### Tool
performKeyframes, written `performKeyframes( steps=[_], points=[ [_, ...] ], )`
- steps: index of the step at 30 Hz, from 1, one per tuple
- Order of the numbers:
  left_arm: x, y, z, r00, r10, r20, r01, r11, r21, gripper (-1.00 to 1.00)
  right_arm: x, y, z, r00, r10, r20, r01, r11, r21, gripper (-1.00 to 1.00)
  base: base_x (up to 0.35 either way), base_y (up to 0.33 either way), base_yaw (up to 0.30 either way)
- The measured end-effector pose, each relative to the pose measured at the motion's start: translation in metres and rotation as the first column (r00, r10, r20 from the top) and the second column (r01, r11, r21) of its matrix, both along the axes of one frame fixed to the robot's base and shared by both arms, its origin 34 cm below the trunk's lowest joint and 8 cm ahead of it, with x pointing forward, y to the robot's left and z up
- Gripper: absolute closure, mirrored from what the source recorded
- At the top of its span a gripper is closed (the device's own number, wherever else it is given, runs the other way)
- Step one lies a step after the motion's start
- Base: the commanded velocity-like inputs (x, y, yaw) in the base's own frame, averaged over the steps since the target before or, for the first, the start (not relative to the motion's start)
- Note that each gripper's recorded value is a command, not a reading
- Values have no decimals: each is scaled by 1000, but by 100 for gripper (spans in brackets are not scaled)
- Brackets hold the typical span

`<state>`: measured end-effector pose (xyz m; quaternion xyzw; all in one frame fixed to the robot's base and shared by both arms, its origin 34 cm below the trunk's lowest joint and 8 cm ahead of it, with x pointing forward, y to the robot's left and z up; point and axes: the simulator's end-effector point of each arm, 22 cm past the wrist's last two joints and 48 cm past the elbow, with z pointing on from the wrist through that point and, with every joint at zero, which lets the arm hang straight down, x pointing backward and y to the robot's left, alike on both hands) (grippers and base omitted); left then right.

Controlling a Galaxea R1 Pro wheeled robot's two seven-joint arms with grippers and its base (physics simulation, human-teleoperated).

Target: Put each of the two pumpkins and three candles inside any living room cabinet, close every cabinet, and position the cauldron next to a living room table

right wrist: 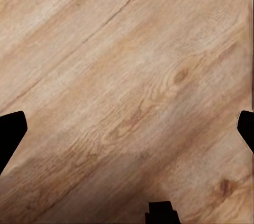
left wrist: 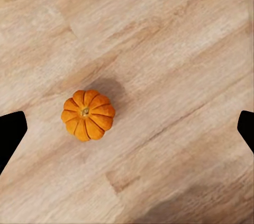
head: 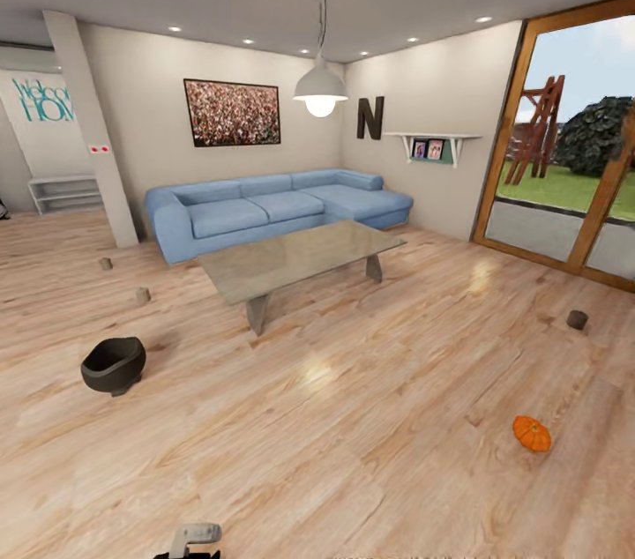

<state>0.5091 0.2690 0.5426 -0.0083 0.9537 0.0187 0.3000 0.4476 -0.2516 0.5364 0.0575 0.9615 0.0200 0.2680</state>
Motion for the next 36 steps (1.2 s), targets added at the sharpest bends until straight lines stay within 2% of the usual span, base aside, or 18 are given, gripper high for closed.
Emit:
performKeyframes(
  steps=[3, 8, 12, 16, 20, 28, 36],
  points=[
    [-1, 2, -1, 1000, 4, 5, -4, 1000, 3, -100, 0, 0, 0, 1000, -2, 3, 2, 1000, 2, -100, 0, 0, -256],
    [6, 8, 3, 999, 9, 50, -9, 1000, 11, -100, -1, -1, -2, 1000, -15, 2, 15, 1000, 7, -100, 0, 0, -241],
    [4, 12, 2, 999, 13, 52, -13, 1000, 14, -100, -2, -1, -3, 1000, -17, 0, 17, 1000, 8, -100, 0, 0, -232],
    [2, 25, 0, 997, 65, 51, -66, 998, 8, -100, -3, -2, -4, 1000, -18, -5, 18, 1000, 7, -100, 0, 0, -230],
    [0, 31, -1, 995, 83, 47, -83, 996, 8, -100, -5, -2, -6, 1000, -16, -9, 16, 1000, 6, -100, 32, 0, -226],
    [-3, 32, -4, 996, 86, 39, -86, 996, 10, -100, -6, -1, -7, 1000, -10, -15, 10, 1000, 4, -100, 236, -73, -222],
    [-5, 32, -7, 996, 85, 30, -85, 996, 11, -100, -9, -1, -10, 1000, -9, -23, 9, 1000, 2, -100, 282, -202, -222]
  ],
)
